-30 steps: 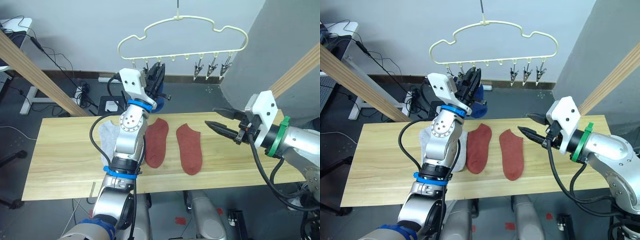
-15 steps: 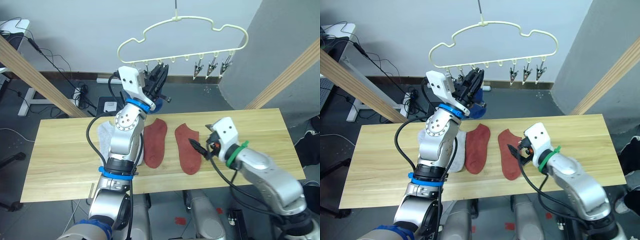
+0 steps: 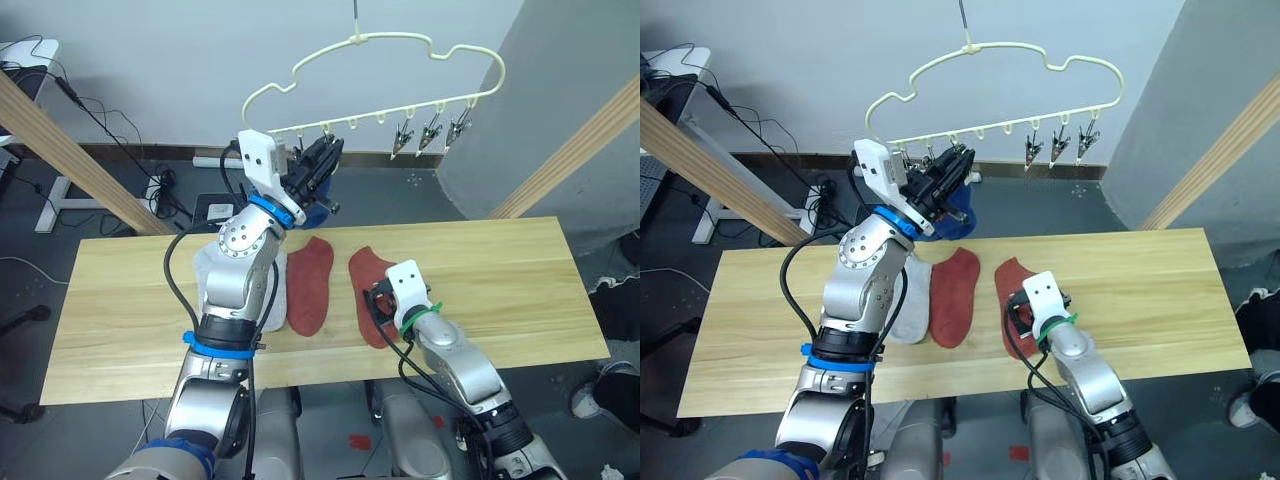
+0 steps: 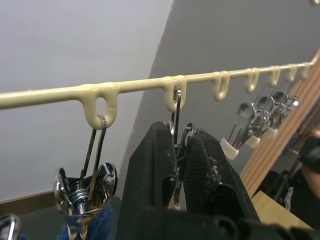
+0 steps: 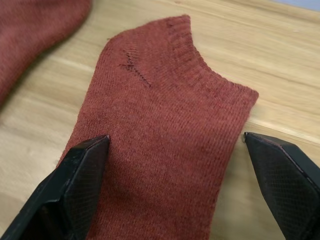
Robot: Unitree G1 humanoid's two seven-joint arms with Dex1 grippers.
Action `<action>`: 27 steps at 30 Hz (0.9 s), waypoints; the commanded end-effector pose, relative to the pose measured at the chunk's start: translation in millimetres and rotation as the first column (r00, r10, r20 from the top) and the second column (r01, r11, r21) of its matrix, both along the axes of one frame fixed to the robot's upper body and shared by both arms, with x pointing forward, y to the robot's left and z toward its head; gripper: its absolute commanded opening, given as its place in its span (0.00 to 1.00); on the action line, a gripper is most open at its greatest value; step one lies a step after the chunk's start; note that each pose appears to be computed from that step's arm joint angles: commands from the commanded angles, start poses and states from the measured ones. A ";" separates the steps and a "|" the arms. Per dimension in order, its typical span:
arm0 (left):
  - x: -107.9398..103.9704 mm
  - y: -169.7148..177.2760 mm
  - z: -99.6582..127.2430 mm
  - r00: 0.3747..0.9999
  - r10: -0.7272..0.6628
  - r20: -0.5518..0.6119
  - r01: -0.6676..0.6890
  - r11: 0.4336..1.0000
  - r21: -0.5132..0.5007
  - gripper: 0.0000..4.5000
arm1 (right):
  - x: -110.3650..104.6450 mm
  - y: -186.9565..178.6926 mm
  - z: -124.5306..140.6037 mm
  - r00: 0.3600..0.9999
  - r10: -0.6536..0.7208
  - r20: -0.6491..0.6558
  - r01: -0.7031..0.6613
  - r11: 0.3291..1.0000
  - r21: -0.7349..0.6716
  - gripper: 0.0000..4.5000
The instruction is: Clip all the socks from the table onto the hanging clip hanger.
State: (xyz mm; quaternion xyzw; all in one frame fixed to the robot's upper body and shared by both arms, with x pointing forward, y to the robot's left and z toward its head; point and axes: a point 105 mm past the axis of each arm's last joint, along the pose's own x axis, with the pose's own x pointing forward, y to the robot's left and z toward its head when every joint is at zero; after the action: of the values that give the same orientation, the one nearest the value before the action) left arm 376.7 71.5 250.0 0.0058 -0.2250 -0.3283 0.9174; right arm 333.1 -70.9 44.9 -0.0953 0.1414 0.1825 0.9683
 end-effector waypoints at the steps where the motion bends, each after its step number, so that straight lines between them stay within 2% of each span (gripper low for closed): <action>1: -15.0 -8.9 19.3 0.994 -0.104 0.044 0.104 0.994 -0.013 0.06 | -6.2 -3.4 -24.1 0.998 0.012 -0.065 -0.015 0.999 -0.046 0.92; 3: -16.4 -9.4 20.9 0.991 -0.129 0.033 0.129 0.992 -0.013 0.06 | -6.3 -5.8 -25.7 0.998 0.012 -0.066 -0.016 0.998 -0.060 0.79; 9: -15.0 -3.8 24.2 0.986 -0.165 -0.007 0.165 0.986 -0.020 0.06 | -9.6 -19.5 -27.9 0.997 0.006 -0.073 -0.012 0.997 -0.081 0.32; 13: -15.7 -4.3 26.3 0.980 -0.199 -0.034 0.197 0.980 -0.040 0.06 | -12.7 -27.9 -15.3 0.999 0.028 -0.039 -0.031 0.997 -0.077 0.01; 18: -17.4 -5.6 32.2 0.968 -0.242 -0.062 0.238 0.969 -0.074 0.06 | -14.1 -19.6 36.9 0.978 0.167 0.124 -0.164 0.986 -0.034 0.00; 21: -16.8 -4.7 34.2 0.965 -0.252 -0.076 0.245 0.965 -0.091 0.06 | -15.5 -16.3 51.2 0.962 0.213 0.170 -0.210 0.977 -0.034 0.00; 23: -18.9 -5.6 38.5 0.956 -0.282 -0.085 0.274 0.957 -0.096 0.06 | -17.3 -7.3 84.6 0.915 0.300 0.269 -0.306 0.952 -0.020 0.00; 25: -20.7 -6.1 41.1 0.949 -0.302 -0.093 0.292 0.951 -0.103 0.06 | -21.2 -1.0 104.1 0.875 0.358 0.327 -0.373 0.928 -0.015 0.00; 27: -22.1 -6.5 42.1 0.945 -0.313 -0.098 0.302 0.947 -0.109 0.06 | -23.5 3.4 111.7 0.853 0.387 0.350 -0.410 0.912 -0.008 0.00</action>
State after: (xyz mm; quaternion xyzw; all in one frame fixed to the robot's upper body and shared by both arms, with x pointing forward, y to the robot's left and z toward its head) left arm 369.5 70.1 266.5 -0.0928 -0.1410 -0.4299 0.8869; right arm 317.7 -72.6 141.7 -0.1299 -0.0252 0.3418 0.9304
